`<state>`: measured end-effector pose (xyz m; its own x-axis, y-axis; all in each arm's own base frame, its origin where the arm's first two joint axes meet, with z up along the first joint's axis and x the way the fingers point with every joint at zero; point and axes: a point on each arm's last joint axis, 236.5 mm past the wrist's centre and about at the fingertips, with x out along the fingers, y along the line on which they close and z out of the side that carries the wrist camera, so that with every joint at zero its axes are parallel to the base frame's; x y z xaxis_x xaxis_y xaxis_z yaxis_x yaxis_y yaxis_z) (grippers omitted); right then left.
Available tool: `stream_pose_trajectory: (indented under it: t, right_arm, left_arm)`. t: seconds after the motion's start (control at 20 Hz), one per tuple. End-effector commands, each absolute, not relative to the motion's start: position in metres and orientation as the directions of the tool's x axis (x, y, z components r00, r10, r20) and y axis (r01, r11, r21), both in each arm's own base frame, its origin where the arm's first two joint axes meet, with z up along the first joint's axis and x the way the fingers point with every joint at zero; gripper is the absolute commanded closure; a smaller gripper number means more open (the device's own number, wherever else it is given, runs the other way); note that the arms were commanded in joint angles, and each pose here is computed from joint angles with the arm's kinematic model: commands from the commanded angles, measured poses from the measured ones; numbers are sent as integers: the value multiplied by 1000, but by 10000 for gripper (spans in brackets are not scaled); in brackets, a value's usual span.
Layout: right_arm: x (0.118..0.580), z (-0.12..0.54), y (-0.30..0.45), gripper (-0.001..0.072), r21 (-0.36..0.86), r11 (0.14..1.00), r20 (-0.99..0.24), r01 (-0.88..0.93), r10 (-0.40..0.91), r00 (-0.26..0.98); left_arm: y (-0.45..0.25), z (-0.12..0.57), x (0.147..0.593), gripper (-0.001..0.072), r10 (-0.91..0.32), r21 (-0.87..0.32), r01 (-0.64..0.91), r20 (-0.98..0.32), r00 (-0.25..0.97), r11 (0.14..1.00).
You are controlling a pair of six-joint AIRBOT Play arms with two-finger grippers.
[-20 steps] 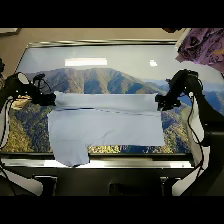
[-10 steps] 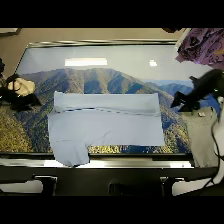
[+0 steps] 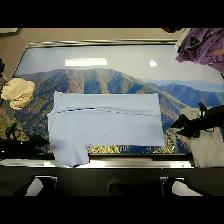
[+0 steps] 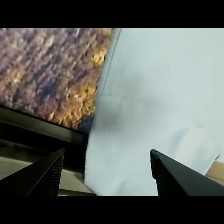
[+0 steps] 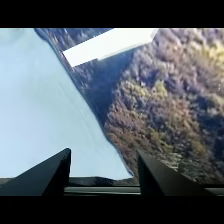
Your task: Fold the clothes and pants, and hang the long-sleeved shirts on hangers.
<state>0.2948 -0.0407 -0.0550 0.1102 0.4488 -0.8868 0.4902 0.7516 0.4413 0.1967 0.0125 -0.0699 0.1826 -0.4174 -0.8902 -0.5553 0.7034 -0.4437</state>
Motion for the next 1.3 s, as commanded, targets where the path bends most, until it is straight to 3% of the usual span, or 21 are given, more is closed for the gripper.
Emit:
stream_pose_trajectory:
  t: [0.0, 0.65, 0.7, 0.8, 0.9, 0.95, 1.25]
  right_arm:
    - [291, -60, -33, 242, 467, 726, -873, 504, 470, 131]
    - [298, -59, -32, 243, 484, 714, -866, 507, 472, 163]
    - [299, -59, -33, 243, 483, 714, -867, 507, 470, 165]
    - [299, -59, -33, 243, 482, 715, -868, 506, 469, 165]
    - [297, -59, -32, 244, 484, 721, -867, 496, 473, 159]
    - [295, -59, -30, 244, 487, 727, -865, 485, 479, 151]
    - [253, -85, -8, 244, 486, 727, -841, 486, 540, 33]
  left_arm:
    - [-14, -82, 177, 105, -463, -474, -559, -869, 172, 681]
    - [-44, -109, 170, 111, -515, -449, -504, -857, 11, 737]
    - [-46, -109, 170, 155, -517, -451, -500, -856, 7, 739]
    - [-50, -106, 171, 556, -536, -473, -487, -844, 12, 734]
    - [-55, -103, 172, 601, -555, -493, -479, -832, 15, 726]
    - [-55, -103, 171, 686, -558, -494, -479, -830, 12, 726]
    - [-56, -101, 173, 689, -560, -502, -473, -828, 22, 724]
